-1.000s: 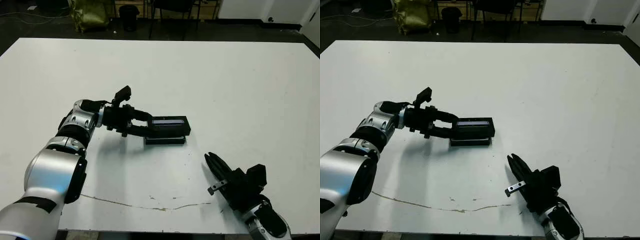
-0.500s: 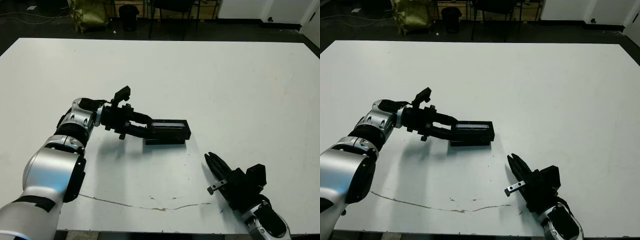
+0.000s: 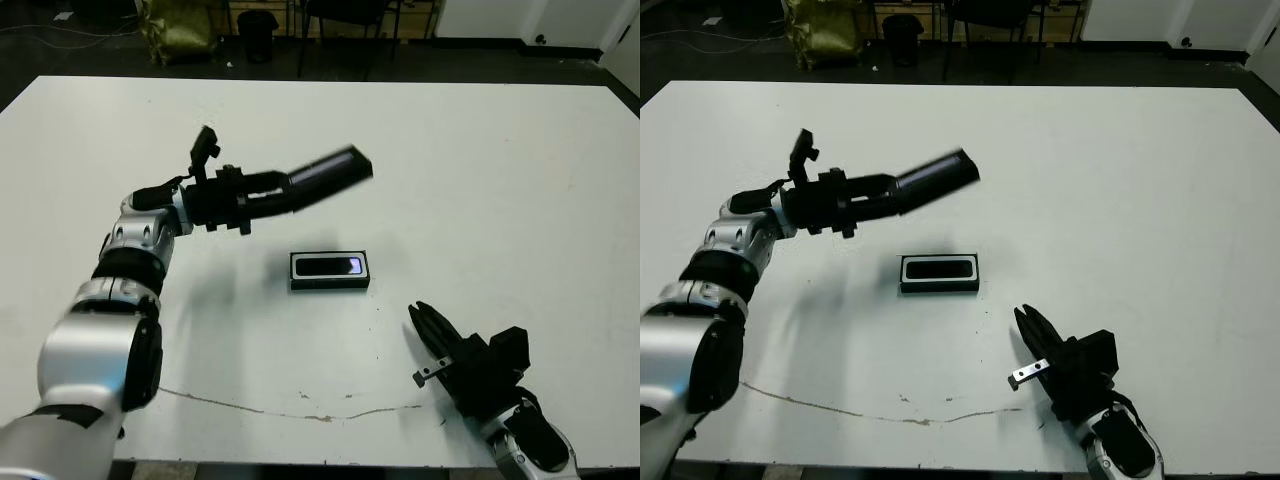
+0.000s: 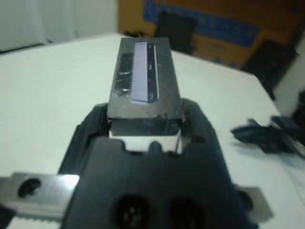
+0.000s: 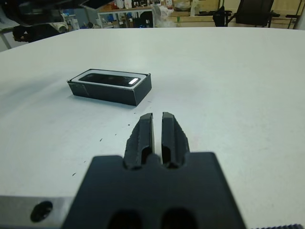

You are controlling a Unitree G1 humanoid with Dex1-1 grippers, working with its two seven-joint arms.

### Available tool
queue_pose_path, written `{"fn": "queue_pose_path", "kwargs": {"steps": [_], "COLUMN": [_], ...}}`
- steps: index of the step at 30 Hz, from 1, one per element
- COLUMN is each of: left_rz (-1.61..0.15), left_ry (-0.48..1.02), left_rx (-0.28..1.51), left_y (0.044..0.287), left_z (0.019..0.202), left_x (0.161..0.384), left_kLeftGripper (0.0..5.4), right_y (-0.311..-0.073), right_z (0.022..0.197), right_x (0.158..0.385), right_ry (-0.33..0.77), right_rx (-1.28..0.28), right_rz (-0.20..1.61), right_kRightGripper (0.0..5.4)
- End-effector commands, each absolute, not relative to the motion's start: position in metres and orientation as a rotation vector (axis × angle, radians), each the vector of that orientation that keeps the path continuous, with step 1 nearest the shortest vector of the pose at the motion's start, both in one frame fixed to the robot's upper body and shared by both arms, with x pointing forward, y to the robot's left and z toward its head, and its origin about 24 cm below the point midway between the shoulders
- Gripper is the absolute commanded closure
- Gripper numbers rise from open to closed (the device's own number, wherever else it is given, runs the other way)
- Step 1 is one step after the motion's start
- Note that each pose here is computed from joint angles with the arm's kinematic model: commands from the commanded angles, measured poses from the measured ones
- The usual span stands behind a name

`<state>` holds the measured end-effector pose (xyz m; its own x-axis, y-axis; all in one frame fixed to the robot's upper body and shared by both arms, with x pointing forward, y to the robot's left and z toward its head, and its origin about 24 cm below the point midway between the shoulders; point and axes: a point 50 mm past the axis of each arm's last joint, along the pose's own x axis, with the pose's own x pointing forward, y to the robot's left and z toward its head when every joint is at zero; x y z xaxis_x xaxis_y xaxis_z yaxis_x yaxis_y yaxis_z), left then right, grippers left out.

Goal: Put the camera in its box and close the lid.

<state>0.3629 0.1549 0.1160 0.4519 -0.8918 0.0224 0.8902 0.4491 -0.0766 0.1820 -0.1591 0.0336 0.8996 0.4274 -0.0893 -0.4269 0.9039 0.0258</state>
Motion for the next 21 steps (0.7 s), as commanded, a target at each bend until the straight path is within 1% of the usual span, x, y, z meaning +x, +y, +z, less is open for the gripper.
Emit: {"fn": "queue_pose_path", "kwargs": {"steps": [1,5,8,13,16,21], "left_rz": [-1.087,-1.153,-1.22,-1.298,-1.341,-1.371], "left_ry": [0.019,0.014,0.042,0.095,0.125,0.168], "left_rx": [-0.048,0.017,0.069,0.16,0.221,0.319], "left_y": [0.155,0.152,0.153,0.155,0.156,0.153], "left_z": [0.113,0.117,0.119,0.121,0.123,0.126], "left_x": [0.35,0.337,0.333,0.332,0.331,0.334], "left_kLeftGripper": [3.32,3.32,3.32,3.32,3.32,3.32], "right_y": [-0.162,-0.161,-0.161,-0.16,-0.16,-0.16], "right_z": [0.019,0.02,0.019,0.019,0.019,0.019], "right_x": [0.176,0.175,0.176,0.176,0.176,0.176], "right_ry": [0.167,0.179,0.165,0.151,0.15,0.155], "right_rx": [0.03,0.032,0.041,0.052,0.033,0.045], "right_rz": [0.436,0.417,0.429,0.424,0.42,0.419], "right_kRightGripper": [5.4,5.4,5.4,5.4,5.4,5.4]}}
